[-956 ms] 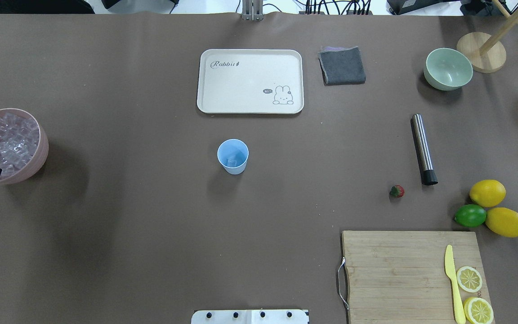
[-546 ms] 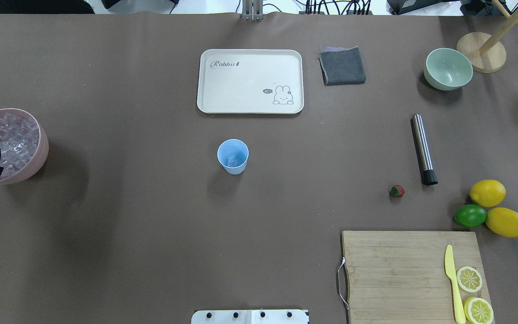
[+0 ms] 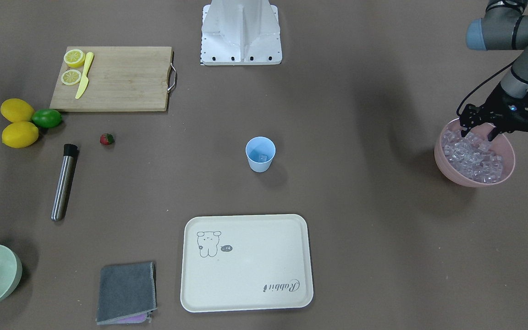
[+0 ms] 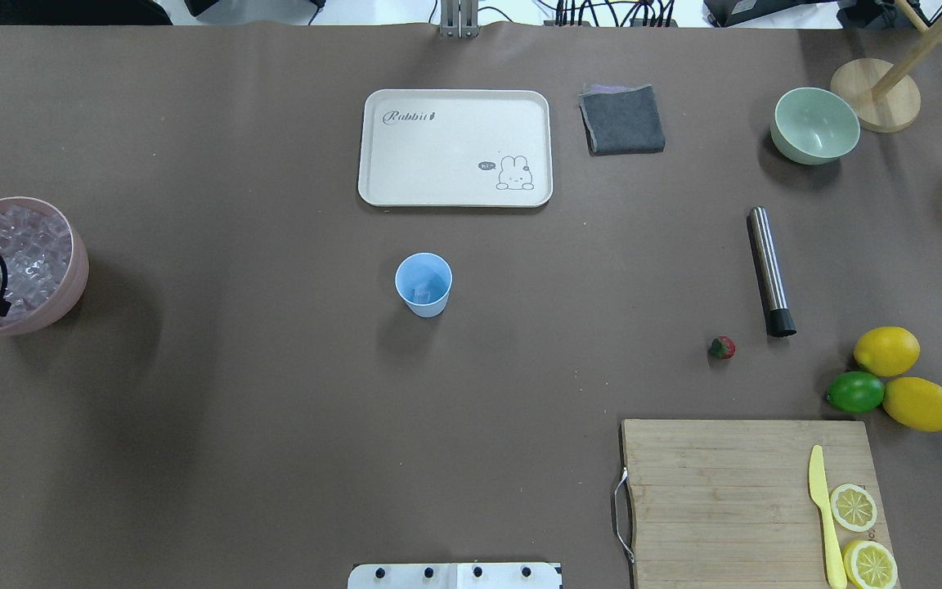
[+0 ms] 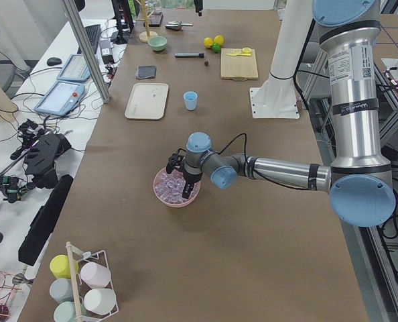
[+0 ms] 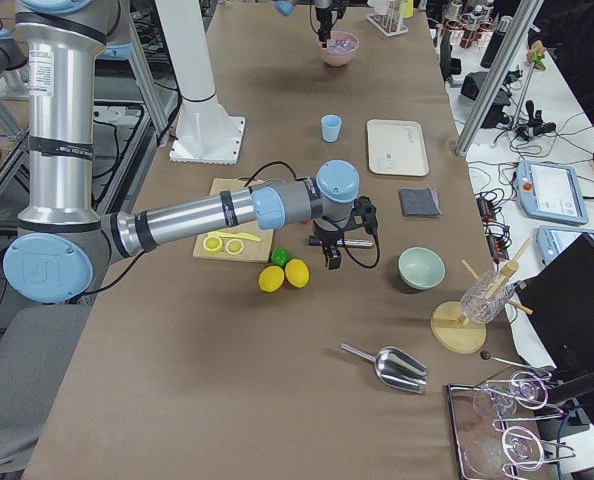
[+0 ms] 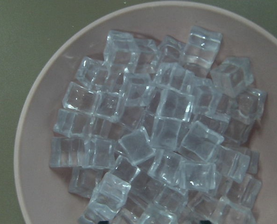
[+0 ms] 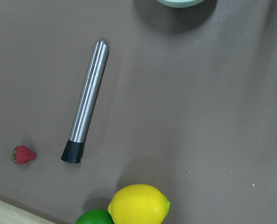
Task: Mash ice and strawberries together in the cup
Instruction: 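Lower the left gripper into the ice bowl and grasp more cubes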
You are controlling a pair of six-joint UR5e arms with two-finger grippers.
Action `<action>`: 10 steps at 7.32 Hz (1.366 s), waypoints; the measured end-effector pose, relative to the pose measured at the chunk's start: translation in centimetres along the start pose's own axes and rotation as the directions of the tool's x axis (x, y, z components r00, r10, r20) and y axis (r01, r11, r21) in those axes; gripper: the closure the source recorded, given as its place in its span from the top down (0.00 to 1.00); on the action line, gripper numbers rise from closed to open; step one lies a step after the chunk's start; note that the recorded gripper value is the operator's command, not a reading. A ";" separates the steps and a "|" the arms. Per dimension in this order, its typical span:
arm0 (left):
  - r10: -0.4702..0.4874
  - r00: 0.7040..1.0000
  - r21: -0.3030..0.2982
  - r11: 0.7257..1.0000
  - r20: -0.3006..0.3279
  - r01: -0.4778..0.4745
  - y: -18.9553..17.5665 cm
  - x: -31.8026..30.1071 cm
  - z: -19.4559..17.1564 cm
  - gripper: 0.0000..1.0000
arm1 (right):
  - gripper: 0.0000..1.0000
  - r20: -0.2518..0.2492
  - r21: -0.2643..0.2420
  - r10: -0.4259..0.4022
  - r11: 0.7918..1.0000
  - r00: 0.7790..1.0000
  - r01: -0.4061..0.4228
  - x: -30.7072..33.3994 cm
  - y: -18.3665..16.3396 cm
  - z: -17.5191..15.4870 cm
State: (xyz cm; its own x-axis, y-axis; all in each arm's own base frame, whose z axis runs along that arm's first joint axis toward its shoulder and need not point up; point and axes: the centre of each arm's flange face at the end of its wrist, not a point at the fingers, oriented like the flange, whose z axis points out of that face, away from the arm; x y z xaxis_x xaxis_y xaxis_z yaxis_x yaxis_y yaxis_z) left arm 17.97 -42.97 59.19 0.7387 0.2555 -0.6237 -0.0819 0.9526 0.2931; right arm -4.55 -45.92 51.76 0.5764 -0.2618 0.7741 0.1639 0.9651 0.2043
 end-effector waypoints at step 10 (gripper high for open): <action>0.040 0.999 -0.045 0.998 -0.031 -0.041 0.3 2.5 0.5 0.00 | 1.00 0.003 0.006 -0.004 1.000 1.000 0.004 -1.0 2.9 -1.0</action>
State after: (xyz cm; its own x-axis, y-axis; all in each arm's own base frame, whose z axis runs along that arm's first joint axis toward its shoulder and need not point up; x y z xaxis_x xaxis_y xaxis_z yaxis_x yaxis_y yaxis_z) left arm 20.15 -42.14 58.12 0.7140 0.2983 -0.6333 -0.1428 0.9477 0.2855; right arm -3.83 -42.90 51.01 0.5729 -0.2655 0.7754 0.1617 0.9641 0.2107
